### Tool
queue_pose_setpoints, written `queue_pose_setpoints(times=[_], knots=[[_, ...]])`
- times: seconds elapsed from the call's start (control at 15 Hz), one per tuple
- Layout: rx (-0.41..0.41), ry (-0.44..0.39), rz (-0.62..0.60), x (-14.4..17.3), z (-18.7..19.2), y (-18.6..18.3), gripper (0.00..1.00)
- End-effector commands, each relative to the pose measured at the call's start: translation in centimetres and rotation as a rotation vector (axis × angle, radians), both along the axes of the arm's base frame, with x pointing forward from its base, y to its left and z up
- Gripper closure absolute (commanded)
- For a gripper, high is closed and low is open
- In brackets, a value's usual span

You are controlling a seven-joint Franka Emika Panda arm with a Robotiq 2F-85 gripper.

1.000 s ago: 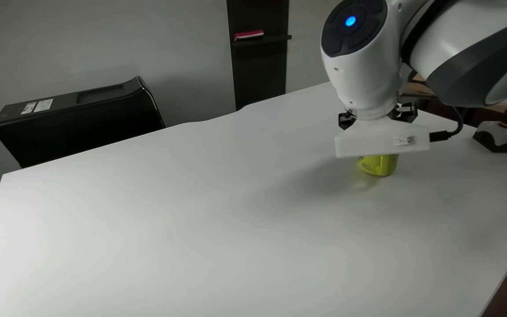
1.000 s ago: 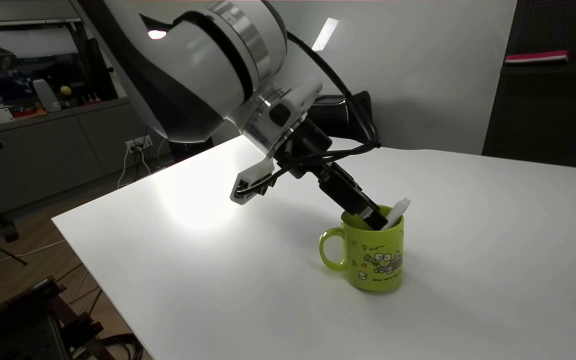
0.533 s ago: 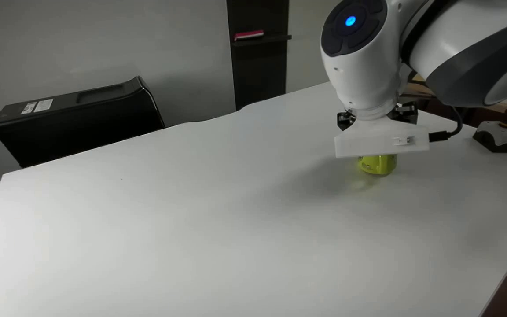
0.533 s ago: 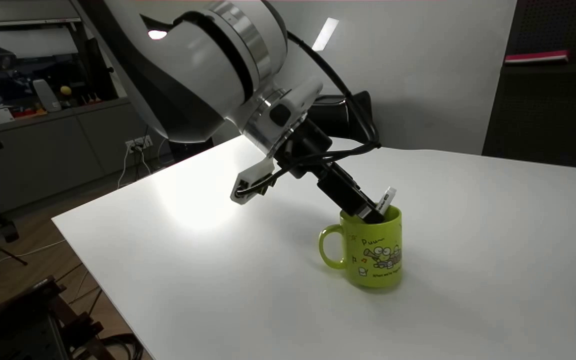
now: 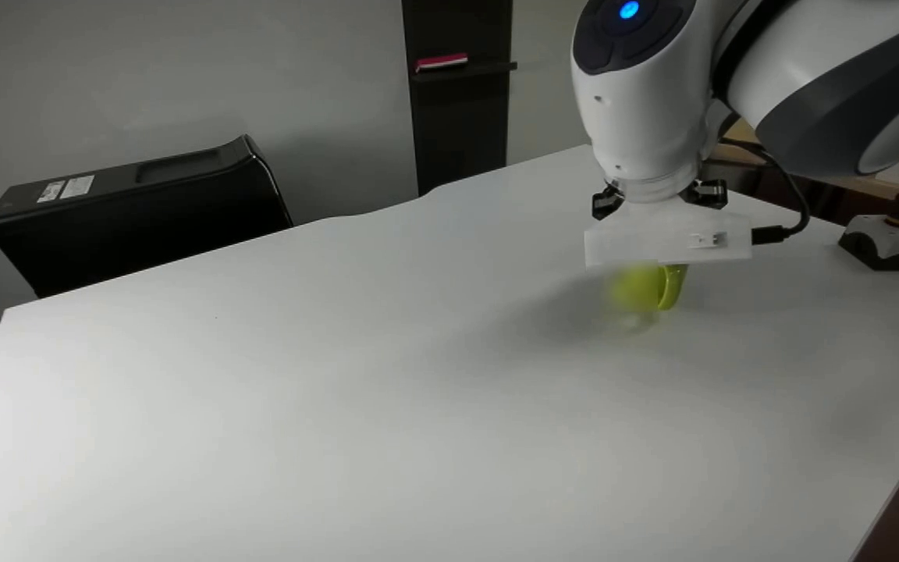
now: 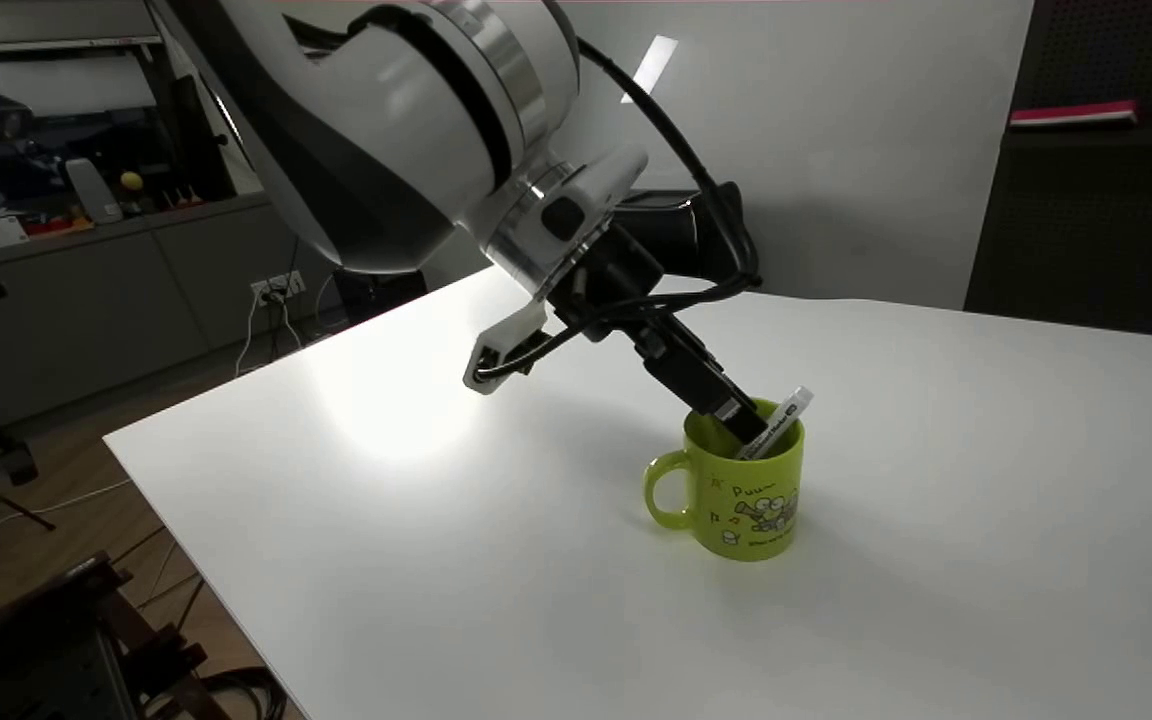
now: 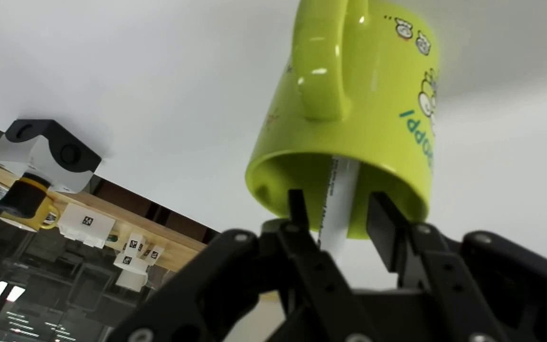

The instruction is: Pick up the pen and put it in the light green cup

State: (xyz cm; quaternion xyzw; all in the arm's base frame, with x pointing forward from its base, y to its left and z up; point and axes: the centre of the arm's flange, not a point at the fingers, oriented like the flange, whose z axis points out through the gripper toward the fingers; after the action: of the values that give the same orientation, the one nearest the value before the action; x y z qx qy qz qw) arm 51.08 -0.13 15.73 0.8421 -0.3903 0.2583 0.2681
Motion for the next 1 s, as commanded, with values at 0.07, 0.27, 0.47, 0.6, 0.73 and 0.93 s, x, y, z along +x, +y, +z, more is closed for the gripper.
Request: queue_pose_setpoints(times=[0.07,0.27,0.47,0.6,0.73,0.93], knots=[[0.021,-0.077,-0.007,0.9,2.4,-0.3,0.97],[0.030,-0.112,-0.009,2.0,4.7,-0.3,1.00],[0.117,-0.072,0.018,3.0,7.8,0.1,1.00],[0.230,0.003,0.065,3.7,9.6,0.8,0.74],[0.321,0.060,0.108,4.4,10.5,1.4,0.67],[0.415,0.160,0.156,4.8,10.5,2.6,0.47]])
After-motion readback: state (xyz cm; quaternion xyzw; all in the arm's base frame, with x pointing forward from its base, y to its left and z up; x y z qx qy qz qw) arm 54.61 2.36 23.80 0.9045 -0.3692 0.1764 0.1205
